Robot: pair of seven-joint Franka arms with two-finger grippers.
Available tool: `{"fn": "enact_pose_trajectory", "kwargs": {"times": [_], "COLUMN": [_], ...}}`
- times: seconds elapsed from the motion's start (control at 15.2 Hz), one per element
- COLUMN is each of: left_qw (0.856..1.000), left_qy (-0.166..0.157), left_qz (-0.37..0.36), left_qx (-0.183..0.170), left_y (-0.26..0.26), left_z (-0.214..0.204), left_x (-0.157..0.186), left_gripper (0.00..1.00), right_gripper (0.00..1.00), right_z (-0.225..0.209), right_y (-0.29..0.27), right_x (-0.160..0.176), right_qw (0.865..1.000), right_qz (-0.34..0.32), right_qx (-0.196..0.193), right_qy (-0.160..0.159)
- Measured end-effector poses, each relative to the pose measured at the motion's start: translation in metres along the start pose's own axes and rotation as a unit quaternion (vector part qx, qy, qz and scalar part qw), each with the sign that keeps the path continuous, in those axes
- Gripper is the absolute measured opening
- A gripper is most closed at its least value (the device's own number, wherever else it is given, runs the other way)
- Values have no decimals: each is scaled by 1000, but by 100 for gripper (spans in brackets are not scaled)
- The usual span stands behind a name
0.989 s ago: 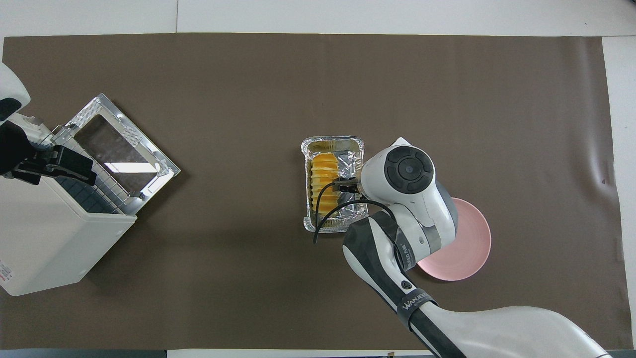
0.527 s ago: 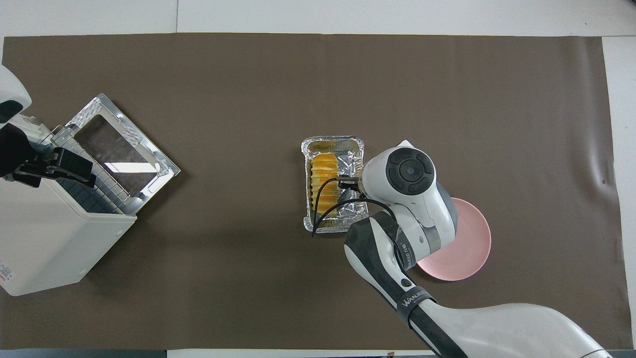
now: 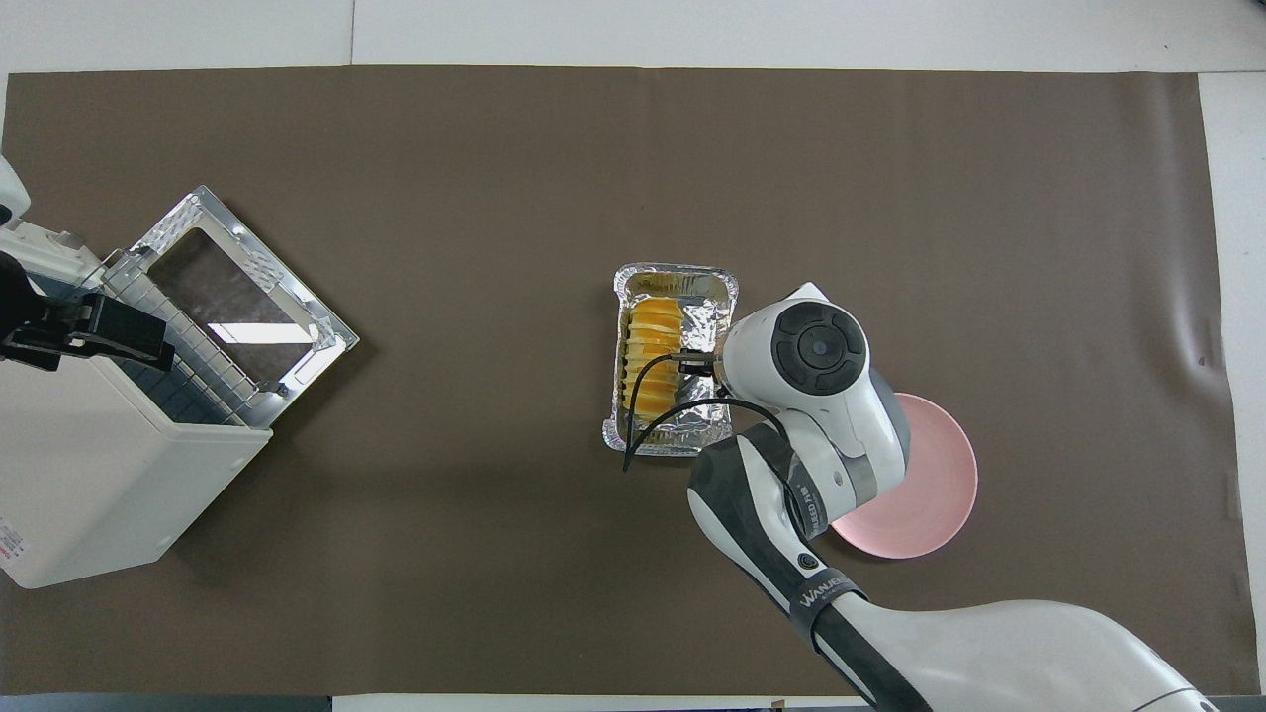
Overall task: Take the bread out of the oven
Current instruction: 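Grasp the foil tray and drag it beside the pink plate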
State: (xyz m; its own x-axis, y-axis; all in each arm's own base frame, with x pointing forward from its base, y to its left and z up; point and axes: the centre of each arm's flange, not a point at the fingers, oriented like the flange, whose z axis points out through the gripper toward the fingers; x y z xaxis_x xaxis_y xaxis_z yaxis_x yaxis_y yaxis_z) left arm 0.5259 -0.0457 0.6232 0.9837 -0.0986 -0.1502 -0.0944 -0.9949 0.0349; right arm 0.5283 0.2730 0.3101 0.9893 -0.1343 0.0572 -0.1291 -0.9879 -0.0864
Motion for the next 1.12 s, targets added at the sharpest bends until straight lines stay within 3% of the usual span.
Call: {"fn": "enact_pose_trajectory", "kwargs": {"times": [0.33,0.59,0.79,1.12], "left_qw": [1000,1000,1000,1000], "left_qy": [6,6,6,6], "left_qz": [0,0,0,0], "left_qx": [0,0,0,0], "left_y": [0,0,0,0], "left_z": [-6,-6,-6,-6], "left_x": [-5,-5,-5,-5], "left_gripper": [100,100,100,100], "right_gripper": [2,2,2,2], "right_z": [-51,-77,-79,-69], "right_y": [86,185,242,279], "right_x": [58,95,105,109], "right_qw": [999,998,998,998], "right_qz": [-30,-28,-13,-18], "right_qx": [-8,41,46,45], "right_qy": [-10,-27,-27,-32]}}
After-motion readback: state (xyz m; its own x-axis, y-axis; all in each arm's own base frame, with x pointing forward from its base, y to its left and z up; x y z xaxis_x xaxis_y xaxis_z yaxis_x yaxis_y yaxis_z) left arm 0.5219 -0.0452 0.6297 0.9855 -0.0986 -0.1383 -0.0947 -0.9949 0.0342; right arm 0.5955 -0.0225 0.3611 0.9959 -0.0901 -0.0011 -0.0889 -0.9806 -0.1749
